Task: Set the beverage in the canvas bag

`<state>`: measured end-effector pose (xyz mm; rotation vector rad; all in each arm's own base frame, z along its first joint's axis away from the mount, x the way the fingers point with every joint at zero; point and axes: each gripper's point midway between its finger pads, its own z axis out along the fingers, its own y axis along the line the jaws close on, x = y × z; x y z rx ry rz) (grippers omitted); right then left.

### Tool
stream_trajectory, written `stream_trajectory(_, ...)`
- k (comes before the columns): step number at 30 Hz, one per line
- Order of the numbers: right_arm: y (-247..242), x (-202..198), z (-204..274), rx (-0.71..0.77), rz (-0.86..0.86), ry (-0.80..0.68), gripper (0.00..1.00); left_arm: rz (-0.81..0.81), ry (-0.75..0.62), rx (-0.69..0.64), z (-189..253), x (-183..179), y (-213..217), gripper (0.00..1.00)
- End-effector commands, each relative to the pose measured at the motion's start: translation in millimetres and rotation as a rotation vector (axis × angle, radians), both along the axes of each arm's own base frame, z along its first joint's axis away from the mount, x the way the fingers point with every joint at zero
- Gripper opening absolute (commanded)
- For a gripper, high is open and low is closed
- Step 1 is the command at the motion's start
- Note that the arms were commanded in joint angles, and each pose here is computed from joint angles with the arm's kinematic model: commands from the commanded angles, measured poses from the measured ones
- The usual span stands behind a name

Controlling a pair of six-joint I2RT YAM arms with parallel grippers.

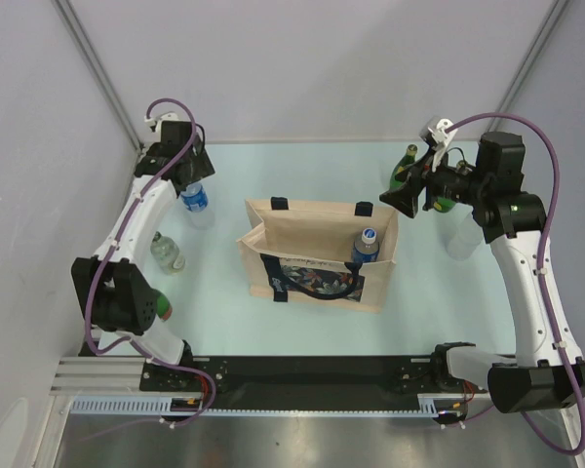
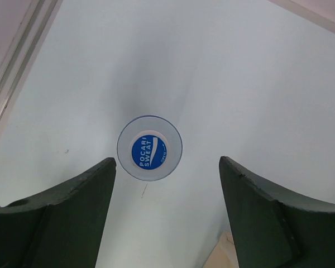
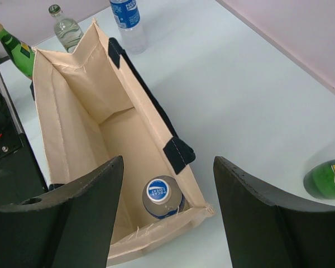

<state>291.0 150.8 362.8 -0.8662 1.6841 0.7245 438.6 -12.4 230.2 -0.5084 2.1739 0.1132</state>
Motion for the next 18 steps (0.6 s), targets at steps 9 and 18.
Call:
stream_trajectory(9,-6,5,2,0.01,-0.017,-0.016,0.71,0.03,0.054,-0.01,-25,15,16,0.68)
stream_trajectory(18,-11,7,-4,-0.001,-0.034,-0.001,0.71,0.013,0.052,0.003,-25,15,17,0.52)
